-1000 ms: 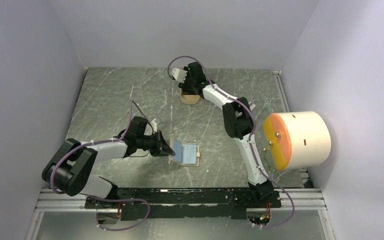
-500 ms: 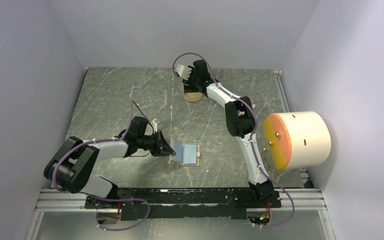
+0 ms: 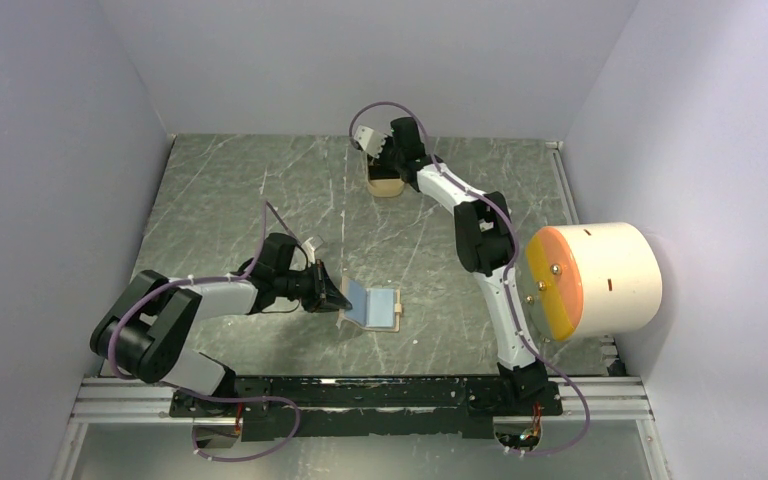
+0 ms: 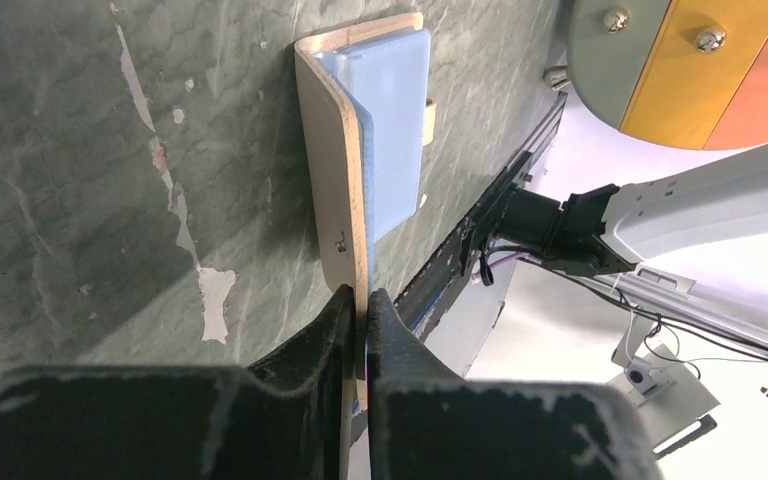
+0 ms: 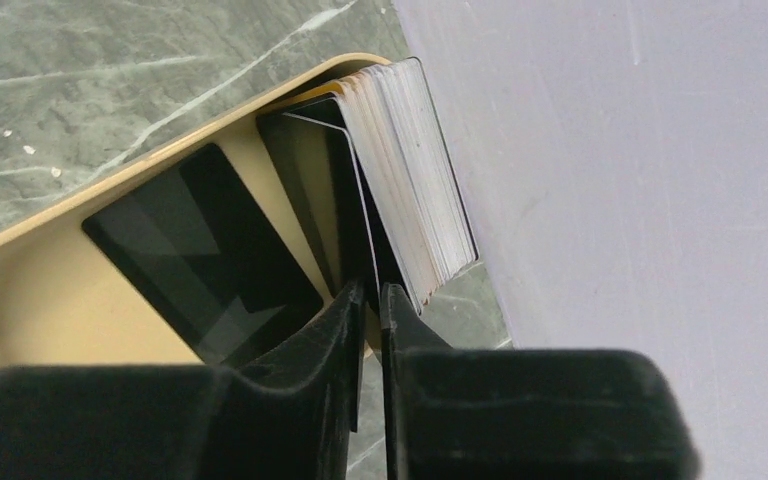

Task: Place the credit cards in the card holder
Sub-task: Pick up the credit card from the storage box, then insert the credit card into the card holder.

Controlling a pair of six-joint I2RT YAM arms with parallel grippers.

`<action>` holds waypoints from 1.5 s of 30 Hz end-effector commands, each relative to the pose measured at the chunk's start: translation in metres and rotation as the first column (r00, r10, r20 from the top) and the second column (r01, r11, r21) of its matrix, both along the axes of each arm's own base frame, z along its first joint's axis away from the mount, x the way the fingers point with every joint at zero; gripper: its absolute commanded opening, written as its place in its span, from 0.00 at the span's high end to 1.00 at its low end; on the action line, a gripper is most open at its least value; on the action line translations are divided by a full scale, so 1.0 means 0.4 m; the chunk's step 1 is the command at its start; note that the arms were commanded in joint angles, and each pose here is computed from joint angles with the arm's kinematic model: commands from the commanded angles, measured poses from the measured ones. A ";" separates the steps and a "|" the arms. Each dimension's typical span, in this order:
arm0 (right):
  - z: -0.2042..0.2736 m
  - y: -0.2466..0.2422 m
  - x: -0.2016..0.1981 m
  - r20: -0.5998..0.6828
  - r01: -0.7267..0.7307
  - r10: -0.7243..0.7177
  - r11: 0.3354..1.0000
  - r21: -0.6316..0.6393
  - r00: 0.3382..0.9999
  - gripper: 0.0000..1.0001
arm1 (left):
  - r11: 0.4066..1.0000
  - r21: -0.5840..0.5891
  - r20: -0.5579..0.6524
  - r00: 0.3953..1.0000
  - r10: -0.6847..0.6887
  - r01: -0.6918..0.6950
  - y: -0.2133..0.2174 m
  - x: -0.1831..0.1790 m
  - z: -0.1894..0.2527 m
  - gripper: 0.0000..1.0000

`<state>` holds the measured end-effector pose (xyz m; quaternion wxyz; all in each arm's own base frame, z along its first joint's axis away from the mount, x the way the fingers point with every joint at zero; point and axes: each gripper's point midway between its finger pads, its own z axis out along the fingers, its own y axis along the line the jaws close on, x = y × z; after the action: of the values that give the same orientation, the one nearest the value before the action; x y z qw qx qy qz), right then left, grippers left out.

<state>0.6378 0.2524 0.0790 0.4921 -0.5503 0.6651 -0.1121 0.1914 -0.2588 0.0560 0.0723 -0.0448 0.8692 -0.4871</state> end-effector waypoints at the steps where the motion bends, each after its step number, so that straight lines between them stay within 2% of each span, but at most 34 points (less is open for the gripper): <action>1: 0.114 -0.009 0.006 0.070 -0.010 0.007 0.999 0.035 0.998 0.91 | 0.999 -0.037 0.017 0.999 -0.027 0.027 -0.011 -0.004 0.014 0.91; 6: 0.107 -0.004 -0.016 0.038 -0.041 0.040 0.999 0.031 0.998 1.00 | 0.999 -0.038 0.021 0.999 -0.026 0.027 -0.011 -0.004 0.016 0.91; 15: 0.119 0.003 -0.066 -0.009 -0.082 0.083 0.995 0.062 0.996 1.00 | 0.999 -0.030 0.018 1.000 -0.020 0.021 -0.007 -0.007 0.011 0.91; 18: 0.152 0.007 -0.096 -0.023 -0.067 0.071 0.989 0.131 0.997 1.00 | 1.000 -0.004 0.019 1.000 -0.003 0.003 -0.002 0.001 0.004 0.91; 22: 0.200 -0.003 -0.150 -0.026 0.020 -0.013 0.956 0.291 1.000 1.00 | 0.999 0.027 0.002 0.999 0.034 -0.034 0.005 0.011 -0.007 0.91; 26: 0.273 0.009 -0.215 -0.102 0.076 -0.032 0.883 0.464 0.994 1.00 | 0.998 0.046 -0.027 0.998 0.054 -0.052 0.011 0.008 -0.022 0.91; 30: 0.326 0.034 -0.293 -0.252 0.149 0.005 0.797 0.586 0.968 1.00 | 0.998 0.031 -0.034 0.998 0.055 -0.054 0.007 0.006 -0.020 0.91; 32: 0.362 0.035 -0.334 -0.312 0.208 0.003 0.740 0.640 0.950 1.00 | 0.997 0.030 -0.025 0.997 0.067 -0.066 0.008 0.013 -0.014 0.91; 34: 0.378 0.027 -0.372 -0.400 0.321 -0.025 0.644 0.695 0.916 1.00 | 0.996 0.041 -0.014 0.996 0.084 -0.084 0.011 0.022 -0.012 0.91; 36: 0.381 0.026 -0.424 -0.498 0.416 -0.009 0.561 0.715 0.867 1.00 | 0.992 0.053 -0.014 0.993 0.115 -0.114 0.017 0.032 -0.016 0.91; 41: 0.381 0.051 -0.565 -0.630 0.521 0.147 0.438 0.733 0.762 1.00 | 0.981 0.068 -0.053 0.981 0.186 -0.182 0.032 0.048 -0.039 0.91; 43: 0.367 0.061 -0.617 -0.667 0.560 0.209 0.399 0.726 0.716 1.00 | 0.974 0.075 -0.058 0.974 0.219 -0.215 0.040 0.059 -0.046 0.91; 45: 0.331 0.059 -0.667 -0.713 0.608 0.243 0.388 0.693 0.657 1.00 | 0.966 0.077 -0.057 0.966 0.252 -0.247 0.048 0.072 -0.048 0.91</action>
<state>0.4141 0.2652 0.2250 0.4664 -0.1640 0.7997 0.3407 0.2039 -0.2468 0.0399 0.0790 -0.1286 0.8802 -0.4499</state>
